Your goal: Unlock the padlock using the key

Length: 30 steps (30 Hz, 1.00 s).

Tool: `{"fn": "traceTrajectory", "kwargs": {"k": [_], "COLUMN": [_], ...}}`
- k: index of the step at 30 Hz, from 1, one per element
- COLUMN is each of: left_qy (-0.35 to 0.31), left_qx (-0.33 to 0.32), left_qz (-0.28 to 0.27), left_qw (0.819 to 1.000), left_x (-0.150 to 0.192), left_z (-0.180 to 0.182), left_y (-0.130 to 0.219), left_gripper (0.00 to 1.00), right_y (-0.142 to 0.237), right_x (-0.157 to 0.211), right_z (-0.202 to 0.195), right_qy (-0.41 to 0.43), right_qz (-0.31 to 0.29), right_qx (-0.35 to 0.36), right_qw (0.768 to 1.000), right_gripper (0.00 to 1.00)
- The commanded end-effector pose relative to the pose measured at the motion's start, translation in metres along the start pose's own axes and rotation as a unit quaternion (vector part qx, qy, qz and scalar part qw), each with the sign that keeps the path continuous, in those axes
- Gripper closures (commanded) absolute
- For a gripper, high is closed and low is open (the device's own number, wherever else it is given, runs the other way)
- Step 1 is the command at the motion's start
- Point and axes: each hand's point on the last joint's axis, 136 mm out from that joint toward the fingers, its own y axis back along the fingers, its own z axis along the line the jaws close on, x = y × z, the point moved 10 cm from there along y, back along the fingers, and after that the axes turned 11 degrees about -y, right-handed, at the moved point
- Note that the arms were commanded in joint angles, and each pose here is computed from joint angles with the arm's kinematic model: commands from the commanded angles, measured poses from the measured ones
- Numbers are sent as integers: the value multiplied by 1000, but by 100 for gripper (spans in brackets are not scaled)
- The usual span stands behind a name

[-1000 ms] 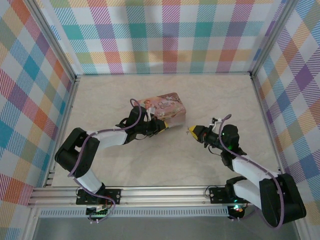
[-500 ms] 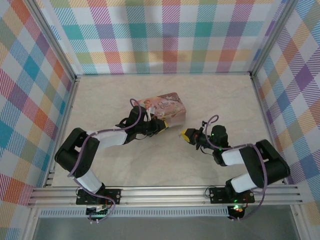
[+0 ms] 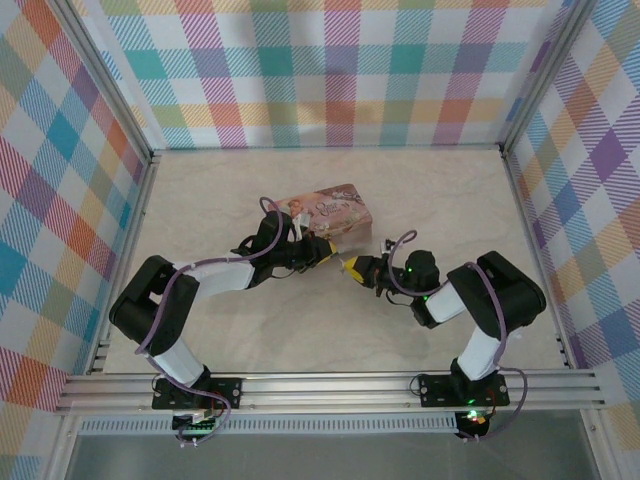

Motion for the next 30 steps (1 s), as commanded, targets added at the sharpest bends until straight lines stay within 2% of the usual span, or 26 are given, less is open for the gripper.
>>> {"fn": "traceTrajectory", "kwargs": {"k": [1,30], "left_qy": [-22,-14], "left_qx": [58,64], "left_qz": [-19,-21], "left_qw": [998,998], "left_x": [-14,-11], "left_z": [-25,-23], "left_y": [8,10], "left_gripper": [95,95], "right_y": [-6,-17], "right_x": [0,-1], "right_z": [10,12], "right_qy": [33,41], "right_qz": [8,11], "right_qx": [-27,-30], "right_qw": [999,999], "right_gripper": [100,100]}}
